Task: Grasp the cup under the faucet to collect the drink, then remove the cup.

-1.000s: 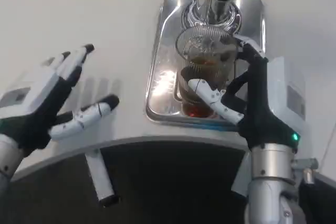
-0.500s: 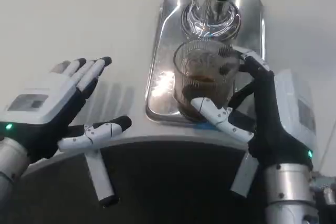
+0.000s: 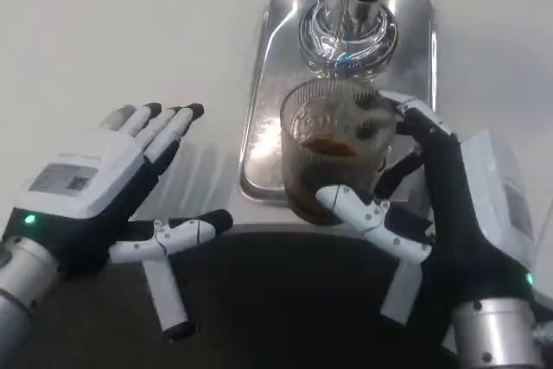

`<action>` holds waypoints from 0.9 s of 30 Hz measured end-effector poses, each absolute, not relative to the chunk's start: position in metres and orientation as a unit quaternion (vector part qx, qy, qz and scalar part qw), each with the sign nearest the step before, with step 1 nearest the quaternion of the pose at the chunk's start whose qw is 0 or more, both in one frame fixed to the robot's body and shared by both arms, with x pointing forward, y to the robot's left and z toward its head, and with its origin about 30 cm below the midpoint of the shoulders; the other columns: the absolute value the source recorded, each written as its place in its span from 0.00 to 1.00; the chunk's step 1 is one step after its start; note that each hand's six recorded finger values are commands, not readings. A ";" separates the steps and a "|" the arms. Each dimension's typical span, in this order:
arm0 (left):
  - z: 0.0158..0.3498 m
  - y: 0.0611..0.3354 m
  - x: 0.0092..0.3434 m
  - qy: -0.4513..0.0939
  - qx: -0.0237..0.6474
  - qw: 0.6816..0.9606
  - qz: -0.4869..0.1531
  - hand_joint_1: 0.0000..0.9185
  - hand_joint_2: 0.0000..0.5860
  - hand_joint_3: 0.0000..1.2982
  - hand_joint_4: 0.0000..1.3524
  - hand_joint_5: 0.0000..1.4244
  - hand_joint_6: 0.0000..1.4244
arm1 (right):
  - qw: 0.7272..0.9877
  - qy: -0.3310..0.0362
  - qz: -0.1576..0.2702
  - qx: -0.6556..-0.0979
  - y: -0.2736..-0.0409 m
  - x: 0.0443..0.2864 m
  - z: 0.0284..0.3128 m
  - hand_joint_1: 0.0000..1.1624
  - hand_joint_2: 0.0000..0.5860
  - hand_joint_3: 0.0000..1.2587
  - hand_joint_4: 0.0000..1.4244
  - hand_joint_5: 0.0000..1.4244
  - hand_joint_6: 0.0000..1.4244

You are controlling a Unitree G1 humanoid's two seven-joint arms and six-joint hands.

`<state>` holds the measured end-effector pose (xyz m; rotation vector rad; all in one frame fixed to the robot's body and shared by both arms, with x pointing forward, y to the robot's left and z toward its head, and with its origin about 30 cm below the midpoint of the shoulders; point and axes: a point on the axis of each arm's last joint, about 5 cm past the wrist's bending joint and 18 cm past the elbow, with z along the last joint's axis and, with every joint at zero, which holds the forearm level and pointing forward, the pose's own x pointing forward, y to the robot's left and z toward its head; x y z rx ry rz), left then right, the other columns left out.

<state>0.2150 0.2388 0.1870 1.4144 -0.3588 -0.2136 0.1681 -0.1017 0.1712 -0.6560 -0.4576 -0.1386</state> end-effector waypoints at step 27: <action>0.188 0.229 0.203 -0.199 0.651 0.723 -0.122 0.02 0.23 0.00 0.00 0.00 0.00 | 0.922 -0.225 -0.026 -0.315 -0.117 0.117 0.176 1.00 0.45 0.65 0.60 0.64 0.86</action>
